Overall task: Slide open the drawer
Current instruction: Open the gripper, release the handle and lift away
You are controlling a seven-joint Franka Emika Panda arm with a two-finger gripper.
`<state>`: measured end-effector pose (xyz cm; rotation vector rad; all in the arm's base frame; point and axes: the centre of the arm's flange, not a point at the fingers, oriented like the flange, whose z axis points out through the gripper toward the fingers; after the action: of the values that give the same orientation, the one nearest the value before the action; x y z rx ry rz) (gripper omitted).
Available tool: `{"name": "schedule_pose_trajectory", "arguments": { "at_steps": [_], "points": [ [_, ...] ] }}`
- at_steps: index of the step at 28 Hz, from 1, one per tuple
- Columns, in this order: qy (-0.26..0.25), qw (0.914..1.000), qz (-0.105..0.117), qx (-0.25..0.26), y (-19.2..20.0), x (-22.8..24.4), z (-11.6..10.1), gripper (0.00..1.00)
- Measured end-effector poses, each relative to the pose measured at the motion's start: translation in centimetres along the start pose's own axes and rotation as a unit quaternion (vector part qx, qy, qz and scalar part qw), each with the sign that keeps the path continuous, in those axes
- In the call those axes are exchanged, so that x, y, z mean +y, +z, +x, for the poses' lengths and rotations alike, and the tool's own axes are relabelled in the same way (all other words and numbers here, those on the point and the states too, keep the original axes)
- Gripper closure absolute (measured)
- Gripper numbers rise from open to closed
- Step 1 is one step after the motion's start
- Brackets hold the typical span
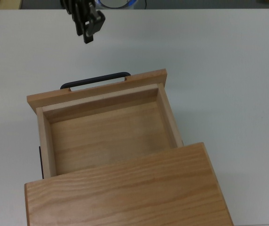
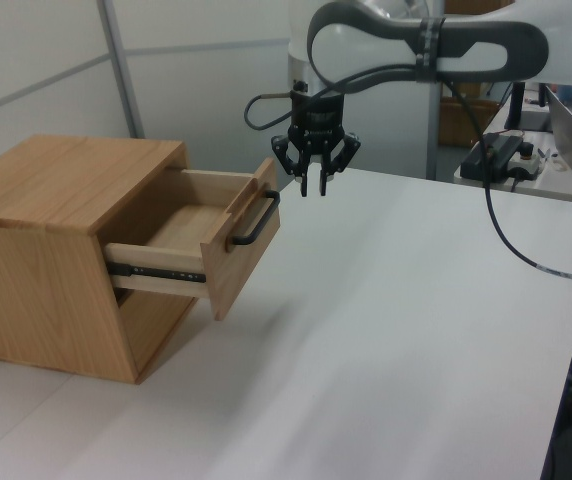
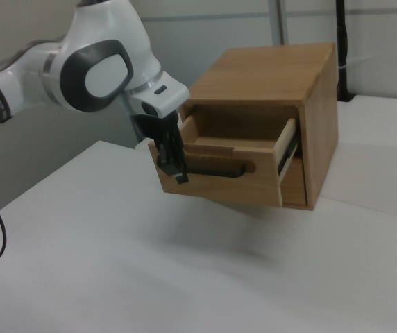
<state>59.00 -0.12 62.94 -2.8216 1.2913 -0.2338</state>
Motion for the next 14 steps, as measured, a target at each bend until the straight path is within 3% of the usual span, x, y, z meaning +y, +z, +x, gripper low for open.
{"name": "schedule_pose_trajectory", "arguments": {
  "at_steps": [6,14],
  "points": [
    [-0.081,0.9966,-0.011,-0.016,-1.5,0.8,-0.4,0.44],
    [-0.210,0.9770,-0.023,-0.033,-2.7,1.5,-0.9,0.15]
  ]
}}
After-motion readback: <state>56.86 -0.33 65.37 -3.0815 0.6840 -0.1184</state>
